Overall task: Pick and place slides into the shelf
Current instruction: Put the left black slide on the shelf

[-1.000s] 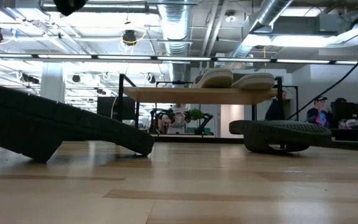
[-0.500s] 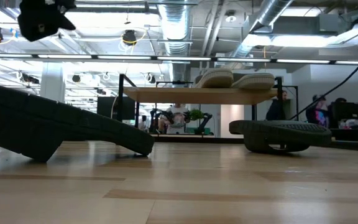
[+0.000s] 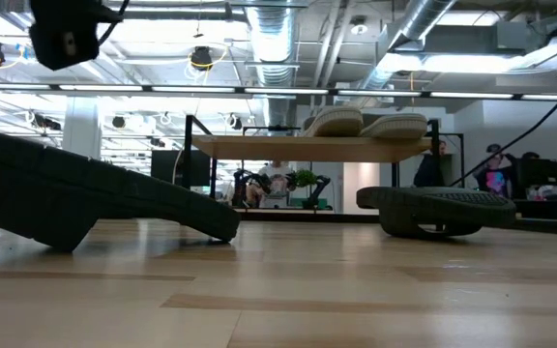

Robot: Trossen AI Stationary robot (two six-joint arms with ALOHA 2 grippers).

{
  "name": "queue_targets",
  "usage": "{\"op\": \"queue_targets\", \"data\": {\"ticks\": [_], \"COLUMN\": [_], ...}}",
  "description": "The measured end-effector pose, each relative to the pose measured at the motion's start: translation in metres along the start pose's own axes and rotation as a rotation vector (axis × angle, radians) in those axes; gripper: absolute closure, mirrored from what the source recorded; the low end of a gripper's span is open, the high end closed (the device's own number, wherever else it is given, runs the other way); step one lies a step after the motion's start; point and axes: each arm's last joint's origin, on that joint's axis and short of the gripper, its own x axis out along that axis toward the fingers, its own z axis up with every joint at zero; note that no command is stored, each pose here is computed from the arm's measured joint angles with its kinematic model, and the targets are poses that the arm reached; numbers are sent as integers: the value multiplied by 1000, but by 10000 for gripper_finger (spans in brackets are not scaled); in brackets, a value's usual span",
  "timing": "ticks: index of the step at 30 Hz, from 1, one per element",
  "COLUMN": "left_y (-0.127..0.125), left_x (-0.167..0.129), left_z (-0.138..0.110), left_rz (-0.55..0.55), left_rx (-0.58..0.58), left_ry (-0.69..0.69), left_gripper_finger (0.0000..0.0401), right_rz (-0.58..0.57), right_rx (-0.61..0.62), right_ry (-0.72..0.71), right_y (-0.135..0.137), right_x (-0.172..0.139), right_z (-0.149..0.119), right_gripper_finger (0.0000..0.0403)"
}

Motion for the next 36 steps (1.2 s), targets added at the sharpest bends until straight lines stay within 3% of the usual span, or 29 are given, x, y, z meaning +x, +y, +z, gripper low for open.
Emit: {"op": "queue_targets", "data": {"ticks": [8,18,36], "left_y": [3,12,21], "left_x": [-5,-19,-18], "left_z": [-19,-47,-48], "left_rz": [12,169,246], "left_rx": [-96,-201,-159], "left_ry": [237,491,395], "left_gripper_finger": [243,243,243], "right_rz": [25,99,179], "right_rx": [-1,-17,-4], "right_ry": [8,38,61], "right_y": [1,5,7], "right_x": [0,1,1], "right_z": [0,-1,-1], "right_gripper_finger": [266,268,266]}}
